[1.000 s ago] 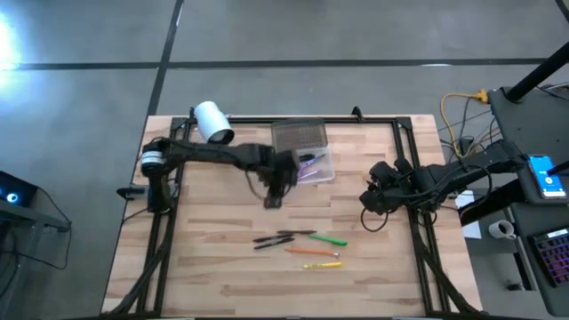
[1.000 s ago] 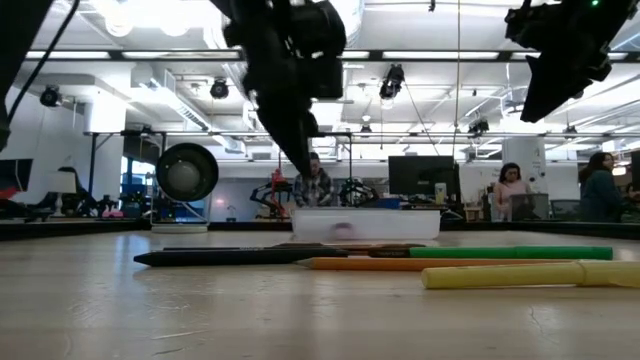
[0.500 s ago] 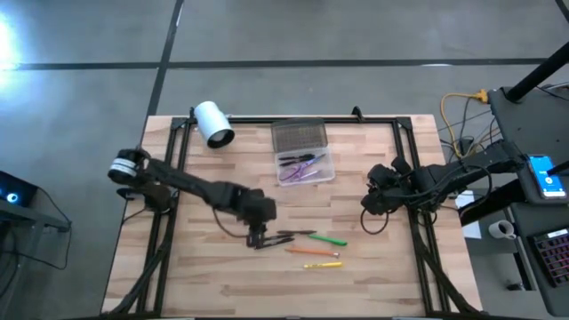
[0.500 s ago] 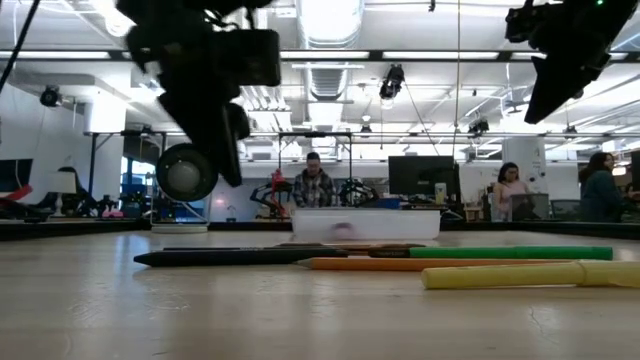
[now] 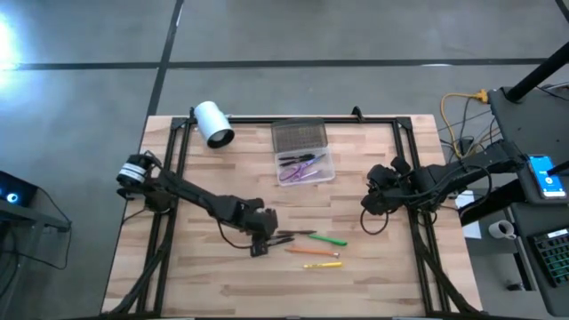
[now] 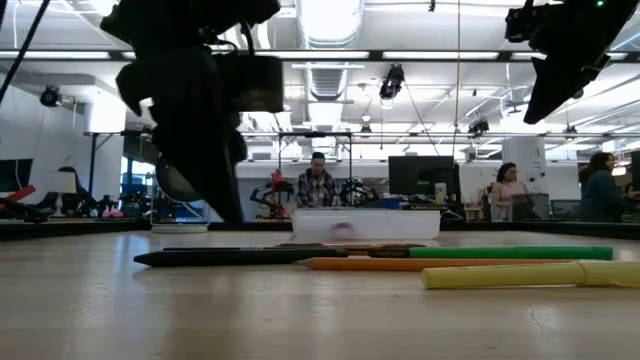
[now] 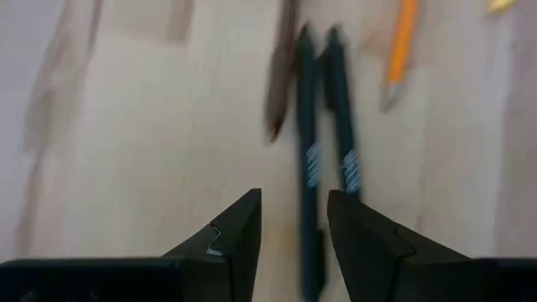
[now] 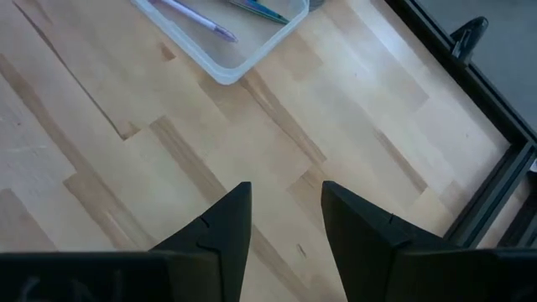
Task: Pick & place school supplies into a supply box
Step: Put the top black pen into the supply box
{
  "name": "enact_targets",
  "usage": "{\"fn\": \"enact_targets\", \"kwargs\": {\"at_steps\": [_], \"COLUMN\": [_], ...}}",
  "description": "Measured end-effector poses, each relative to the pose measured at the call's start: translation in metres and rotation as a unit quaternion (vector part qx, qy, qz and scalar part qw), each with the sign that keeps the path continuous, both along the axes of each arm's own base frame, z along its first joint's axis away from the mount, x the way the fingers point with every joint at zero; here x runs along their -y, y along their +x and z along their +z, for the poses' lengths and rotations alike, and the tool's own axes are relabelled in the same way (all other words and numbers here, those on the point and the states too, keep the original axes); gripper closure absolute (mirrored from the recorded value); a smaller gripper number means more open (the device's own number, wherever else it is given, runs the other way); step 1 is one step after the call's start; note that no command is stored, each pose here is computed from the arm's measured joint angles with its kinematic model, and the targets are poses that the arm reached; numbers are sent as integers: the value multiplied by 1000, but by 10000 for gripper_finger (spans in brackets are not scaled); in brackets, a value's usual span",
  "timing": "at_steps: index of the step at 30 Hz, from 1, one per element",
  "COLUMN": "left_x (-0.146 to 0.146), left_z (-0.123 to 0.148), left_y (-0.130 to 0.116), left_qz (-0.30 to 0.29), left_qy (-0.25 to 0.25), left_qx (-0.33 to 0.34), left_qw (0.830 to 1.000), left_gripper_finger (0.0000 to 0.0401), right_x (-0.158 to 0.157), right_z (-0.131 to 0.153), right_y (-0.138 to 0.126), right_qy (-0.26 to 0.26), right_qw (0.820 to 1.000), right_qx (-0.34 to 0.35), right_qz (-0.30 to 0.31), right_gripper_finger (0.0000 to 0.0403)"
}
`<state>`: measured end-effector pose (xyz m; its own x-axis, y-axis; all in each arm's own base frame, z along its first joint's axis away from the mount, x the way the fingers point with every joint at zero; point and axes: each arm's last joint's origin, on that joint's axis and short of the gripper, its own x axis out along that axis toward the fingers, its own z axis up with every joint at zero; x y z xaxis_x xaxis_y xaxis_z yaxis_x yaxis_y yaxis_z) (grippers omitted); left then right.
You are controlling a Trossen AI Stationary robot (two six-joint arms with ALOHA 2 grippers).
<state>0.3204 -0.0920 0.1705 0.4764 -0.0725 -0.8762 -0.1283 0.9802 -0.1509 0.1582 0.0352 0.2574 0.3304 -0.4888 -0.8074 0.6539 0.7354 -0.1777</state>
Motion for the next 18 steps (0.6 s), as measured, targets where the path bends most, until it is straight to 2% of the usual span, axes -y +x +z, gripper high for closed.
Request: {"fn": "enact_targets", "kwargs": {"at_steps": [2,7,18], "left_x": [3,3,3], "left_z": [-4,-19,-27], "left_y": [4,8,12], "left_qz": [-8,1,9], "left_qy": [-4,-1,14], "left_qx": [12,-14,-15], "left_qw": [1000,1000,1000], "left_gripper_finger": [279,279,279], "right_x": [0,0,0], "right_z": [0,0,0], "right_y": [0,0,0], "right_qy": [0,2,0], "right_qw": [1000,1000,1000], "right_qx": [0,0,-3], "right_qz": [0,-1,2], "right_gripper_finger": [266,266,266]}}
